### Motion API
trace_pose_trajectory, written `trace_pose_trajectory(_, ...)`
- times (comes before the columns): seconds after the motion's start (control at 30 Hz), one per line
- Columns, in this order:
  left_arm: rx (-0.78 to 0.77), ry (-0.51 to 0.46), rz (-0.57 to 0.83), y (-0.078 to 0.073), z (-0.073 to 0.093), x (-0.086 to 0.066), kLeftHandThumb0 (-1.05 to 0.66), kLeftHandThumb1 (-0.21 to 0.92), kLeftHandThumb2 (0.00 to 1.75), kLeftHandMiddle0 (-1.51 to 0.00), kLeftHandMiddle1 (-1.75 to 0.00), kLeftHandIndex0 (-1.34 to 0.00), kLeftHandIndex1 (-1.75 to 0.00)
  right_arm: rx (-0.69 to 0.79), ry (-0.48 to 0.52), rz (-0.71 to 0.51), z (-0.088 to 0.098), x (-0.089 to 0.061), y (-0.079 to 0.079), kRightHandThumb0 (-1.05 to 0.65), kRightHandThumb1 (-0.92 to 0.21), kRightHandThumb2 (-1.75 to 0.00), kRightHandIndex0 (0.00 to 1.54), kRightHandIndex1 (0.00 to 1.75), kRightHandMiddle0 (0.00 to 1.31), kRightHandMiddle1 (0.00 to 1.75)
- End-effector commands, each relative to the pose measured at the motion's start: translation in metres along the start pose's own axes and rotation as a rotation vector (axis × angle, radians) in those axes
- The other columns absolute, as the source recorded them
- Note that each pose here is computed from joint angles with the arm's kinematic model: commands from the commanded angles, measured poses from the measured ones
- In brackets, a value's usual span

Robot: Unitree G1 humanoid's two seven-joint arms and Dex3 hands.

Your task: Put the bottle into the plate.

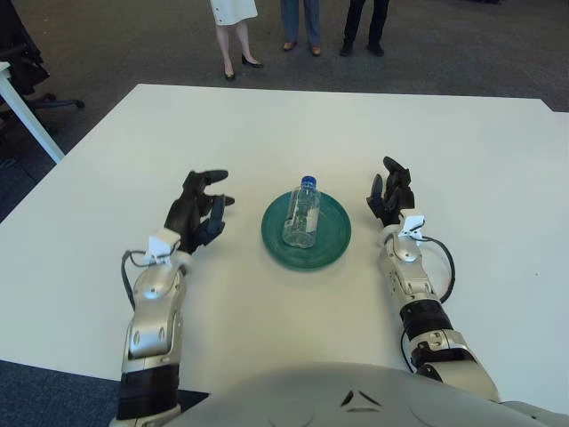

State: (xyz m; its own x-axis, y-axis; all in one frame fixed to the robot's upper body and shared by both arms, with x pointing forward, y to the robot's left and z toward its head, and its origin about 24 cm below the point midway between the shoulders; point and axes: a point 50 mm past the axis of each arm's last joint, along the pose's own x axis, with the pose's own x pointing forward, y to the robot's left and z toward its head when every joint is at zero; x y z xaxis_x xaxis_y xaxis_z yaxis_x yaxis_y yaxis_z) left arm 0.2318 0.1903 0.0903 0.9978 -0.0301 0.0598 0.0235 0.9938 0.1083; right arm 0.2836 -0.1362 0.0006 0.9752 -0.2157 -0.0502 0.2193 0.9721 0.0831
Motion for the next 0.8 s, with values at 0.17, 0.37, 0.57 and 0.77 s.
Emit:
trace_pose_trajectory(0.17, 0.005, 0.045, 0.02, -0.001, 0.012, 0.017, -0.74, 0.92, 0.61, -0.24, -1.3, -0.05, -1.21, -0.032, 0.192, -0.034, -0.038, -0.016, -0.004, -0.72, -0.92, -0.74, 0.32, 0.0, 0.0, 0.61)
trace_pose_trajectory(0.37, 0.018, 0.051, 0.025, -0.001, 0.02, 0.037, -0.68, 0.92, 0.61, -0.26, -1.28, -0.05, -1.21, -0.038, 0.192, -0.034, -0.04, -0.016, -0.002, -0.72, -0.92, -0.74, 0.31, 0.0, 0.0, 0.6)
trace_pose_trajectory(0.57, 0.043, 0.07, 0.026, -0.003, 0.022, 0.049, -0.64, 0.92, 0.61, -0.28, -1.28, -0.07, -1.21, -0.035, 0.194, -0.039, -0.041, -0.016, -0.001, -0.73, -0.92, -0.74, 0.31, 0.0, 0.0, 0.59)
trace_pose_trajectory(0.77, 0.078, 0.119, 0.025, -0.012, 0.011, 0.061, -0.65, 0.92, 0.58, -0.29, -1.34, -0.1, -1.22, -0.017, 0.198, -0.048, -0.042, -0.016, -0.001, -0.73, -0.92, -0.73, 0.33, 0.01, 0.0, 0.62)
